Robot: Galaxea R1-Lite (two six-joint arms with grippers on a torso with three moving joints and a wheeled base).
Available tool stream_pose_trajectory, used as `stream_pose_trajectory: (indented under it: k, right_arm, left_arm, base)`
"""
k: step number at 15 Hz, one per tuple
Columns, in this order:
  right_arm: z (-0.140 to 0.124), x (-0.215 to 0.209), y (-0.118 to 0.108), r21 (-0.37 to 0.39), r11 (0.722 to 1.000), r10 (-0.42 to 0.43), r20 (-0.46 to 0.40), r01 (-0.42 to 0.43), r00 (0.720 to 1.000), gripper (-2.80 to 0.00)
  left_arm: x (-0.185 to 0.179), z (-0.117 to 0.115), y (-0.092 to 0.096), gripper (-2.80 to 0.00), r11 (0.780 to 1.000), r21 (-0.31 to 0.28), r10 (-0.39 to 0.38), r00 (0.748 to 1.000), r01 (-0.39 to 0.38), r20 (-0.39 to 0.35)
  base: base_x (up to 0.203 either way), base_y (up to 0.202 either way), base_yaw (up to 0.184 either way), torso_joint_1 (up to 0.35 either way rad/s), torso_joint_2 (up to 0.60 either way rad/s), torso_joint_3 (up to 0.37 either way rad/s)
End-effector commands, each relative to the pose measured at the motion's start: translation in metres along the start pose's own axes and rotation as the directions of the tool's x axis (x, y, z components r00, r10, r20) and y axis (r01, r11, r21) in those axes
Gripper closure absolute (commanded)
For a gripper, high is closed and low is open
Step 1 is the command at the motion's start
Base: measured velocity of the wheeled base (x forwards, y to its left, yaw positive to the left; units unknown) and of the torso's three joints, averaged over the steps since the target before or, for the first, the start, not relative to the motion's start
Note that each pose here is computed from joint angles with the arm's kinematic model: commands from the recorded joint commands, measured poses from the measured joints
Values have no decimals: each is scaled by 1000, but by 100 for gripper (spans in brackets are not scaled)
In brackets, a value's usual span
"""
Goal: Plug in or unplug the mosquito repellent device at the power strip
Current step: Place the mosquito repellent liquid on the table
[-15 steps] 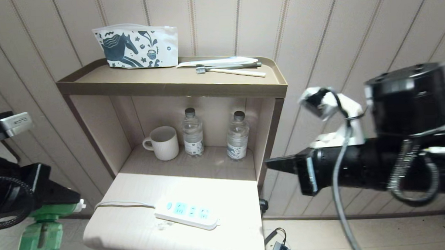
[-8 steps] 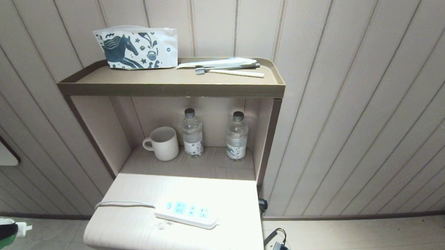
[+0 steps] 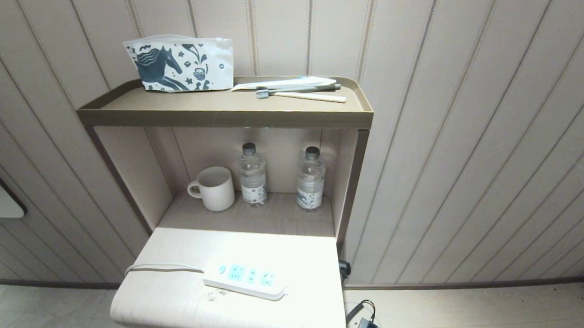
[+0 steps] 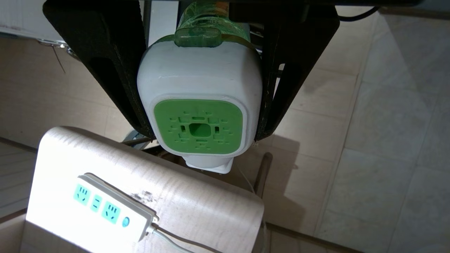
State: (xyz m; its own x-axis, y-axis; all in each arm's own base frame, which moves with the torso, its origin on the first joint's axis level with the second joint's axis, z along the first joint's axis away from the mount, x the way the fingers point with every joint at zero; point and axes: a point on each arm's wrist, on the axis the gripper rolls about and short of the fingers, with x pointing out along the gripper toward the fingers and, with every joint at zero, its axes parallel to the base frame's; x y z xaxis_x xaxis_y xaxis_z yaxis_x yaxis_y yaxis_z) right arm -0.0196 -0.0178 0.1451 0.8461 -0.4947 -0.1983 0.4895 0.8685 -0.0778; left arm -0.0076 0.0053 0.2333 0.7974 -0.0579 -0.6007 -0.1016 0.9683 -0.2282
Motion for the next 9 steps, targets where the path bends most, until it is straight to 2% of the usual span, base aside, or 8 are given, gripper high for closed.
stream_pose_trajectory:
  k: [1,3,6,7,8,9]
  right_arm:
    - [-8,3,3,28,994,-108,28,107,994,0]
    - [-9,3,4,21,994,-107,30,106,994,0]
    - [-13,8,9,-42,981,-188,68,192,980,0]
    - [-24,13,13,-48,979,-197,63,200,978,0]
    - [-34,17,17,-51,989,-132,70,136,989,0]
    - [-37,19,21,-53,999,-4,98,9,995,0]
  left_arm:
    - [-4,-8,4,0,1000,-6,-9,1000,9,22]
    - [-3,-8,4,0,1000,-3,-11,1000,12,22]
    - [7,-11,3,0,1000,5,-20,1000,20,16]
    - [16,-14,3,0,1000,7,-18,1000,18,11]
    - [25,-15,2,0,1000,11,-22,1000,22,20]
    - [26,-15,2,0,999,21,-26,999,26,30]
  base:
    - [0,0,0,0,0,0]
    - [0,0,0,0,0,0]
    - [0,0,0,0,0,0]
    - [0,0,0,0,0,0]
    - [0,0,0,0,0,0]
    - [0,0,0,0,0,0]
